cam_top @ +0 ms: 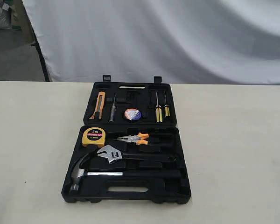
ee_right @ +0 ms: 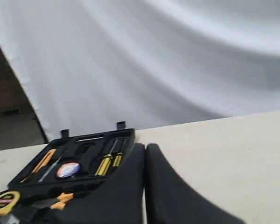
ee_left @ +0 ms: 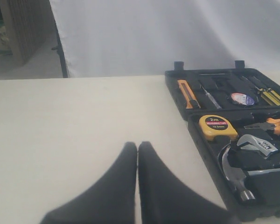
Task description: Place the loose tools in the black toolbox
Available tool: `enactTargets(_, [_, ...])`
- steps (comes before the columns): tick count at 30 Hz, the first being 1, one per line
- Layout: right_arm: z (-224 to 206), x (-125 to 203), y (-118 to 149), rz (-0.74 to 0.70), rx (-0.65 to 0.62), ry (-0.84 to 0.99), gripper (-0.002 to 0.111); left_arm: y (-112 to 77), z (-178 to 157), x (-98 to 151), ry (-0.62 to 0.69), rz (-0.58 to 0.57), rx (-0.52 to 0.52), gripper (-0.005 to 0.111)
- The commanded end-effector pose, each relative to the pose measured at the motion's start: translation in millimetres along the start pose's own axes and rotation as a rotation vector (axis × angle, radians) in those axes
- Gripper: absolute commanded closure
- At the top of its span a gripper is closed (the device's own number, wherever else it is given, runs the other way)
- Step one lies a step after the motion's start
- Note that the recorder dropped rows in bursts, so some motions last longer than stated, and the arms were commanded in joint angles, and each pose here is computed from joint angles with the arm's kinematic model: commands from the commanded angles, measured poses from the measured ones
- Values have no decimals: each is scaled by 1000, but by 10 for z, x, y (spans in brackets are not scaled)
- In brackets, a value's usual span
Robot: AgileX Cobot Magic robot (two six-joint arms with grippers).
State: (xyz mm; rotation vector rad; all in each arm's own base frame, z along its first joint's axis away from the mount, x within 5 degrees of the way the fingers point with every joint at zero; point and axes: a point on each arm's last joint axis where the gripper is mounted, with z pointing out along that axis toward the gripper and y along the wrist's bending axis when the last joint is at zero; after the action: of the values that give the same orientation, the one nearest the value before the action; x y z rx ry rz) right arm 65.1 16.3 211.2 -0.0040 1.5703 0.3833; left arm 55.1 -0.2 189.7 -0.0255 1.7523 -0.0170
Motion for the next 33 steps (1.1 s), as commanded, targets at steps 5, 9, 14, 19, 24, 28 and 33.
enactTargets(5, [-27, -15, -54, 8, 78, -41, 109, -1, 0, 9, 0, -4, 3, 106])
enactTargets(9, [-96, -16, -47, 3, 71, -68, 109, -1, 0, 9, 0, -4, 3, 106])
enactTargets(14, [-109, 20, -50, -27, 73, -32, 109, -1, 0, 9, 0, -4, 3, 106])
enactTargets(19, [-107, 58, -37, -103, 41, 14, 109, -1, 0, 9, 0, -4, 3, 106])
enactTargets(24, [-108, 87, -18, -180, 2, 48, 109, -1, 0, 9, 0, -4, 3, 106])
enactTargets(28, [-109, 100, -17, -216, -6, 63, 109, -2, 0, 9, 0, -7, 4, 106])
enactTargets(33, [-109, 100, -16, -215, -6, 63, 109, -2, 0, 9, 0, -7, 4, 106])
